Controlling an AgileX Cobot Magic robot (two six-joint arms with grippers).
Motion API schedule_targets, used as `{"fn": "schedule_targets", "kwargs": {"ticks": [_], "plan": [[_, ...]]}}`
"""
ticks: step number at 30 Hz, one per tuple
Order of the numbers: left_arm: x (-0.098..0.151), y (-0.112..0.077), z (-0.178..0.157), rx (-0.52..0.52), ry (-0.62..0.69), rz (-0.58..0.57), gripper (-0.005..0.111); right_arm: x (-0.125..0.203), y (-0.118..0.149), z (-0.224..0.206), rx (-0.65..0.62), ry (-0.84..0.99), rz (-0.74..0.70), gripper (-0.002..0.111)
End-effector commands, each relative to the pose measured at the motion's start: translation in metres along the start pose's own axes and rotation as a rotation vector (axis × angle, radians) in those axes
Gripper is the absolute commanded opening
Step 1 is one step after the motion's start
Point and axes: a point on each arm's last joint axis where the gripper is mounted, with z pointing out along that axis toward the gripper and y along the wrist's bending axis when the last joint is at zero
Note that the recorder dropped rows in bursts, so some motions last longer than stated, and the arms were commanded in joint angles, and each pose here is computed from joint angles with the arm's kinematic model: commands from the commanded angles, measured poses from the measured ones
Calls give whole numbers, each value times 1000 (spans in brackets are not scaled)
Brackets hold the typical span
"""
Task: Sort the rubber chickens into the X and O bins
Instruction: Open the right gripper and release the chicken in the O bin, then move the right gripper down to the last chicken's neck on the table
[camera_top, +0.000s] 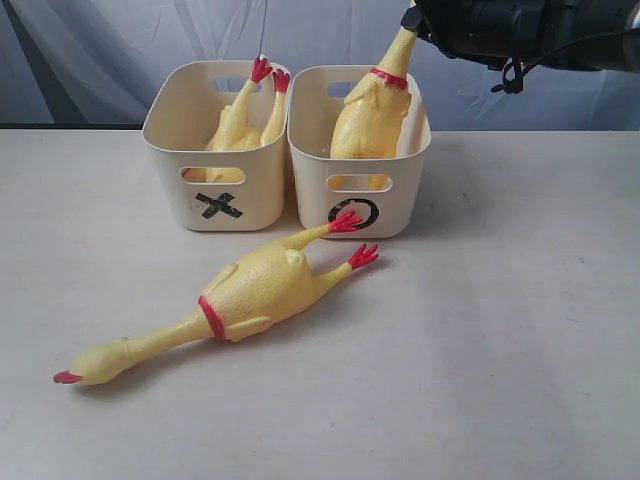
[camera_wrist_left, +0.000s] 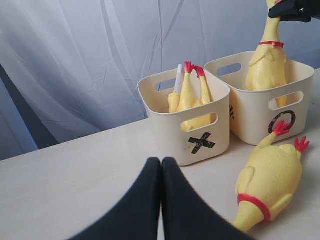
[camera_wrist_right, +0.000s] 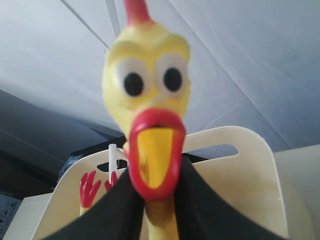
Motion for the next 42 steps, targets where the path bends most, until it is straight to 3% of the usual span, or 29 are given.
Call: {"fn": "schedule_targets", "kwargs": {"ticks": [1,18,20,26,37,42], "plan": [[0,0,-1,-5,-16,-5,0,0,6,0,-32,8,-10,20],[0,0,-1,-5,-16,-5,0,4,7,0,-56,38,-50,20],[0,0,-1,-5,-16,-5,0,4,7,0,-56,38,-50,24],[0,0,-1,-5,-16,-5,0,5,8,0,-61,48,-67,51],[0,0,-1,-5,-16,-5,0,8,14,-1,-129,85,-68,51],[0,0,-1,-5,-16,-5,0,18,25,-7,-246,201,-192,51]]}}
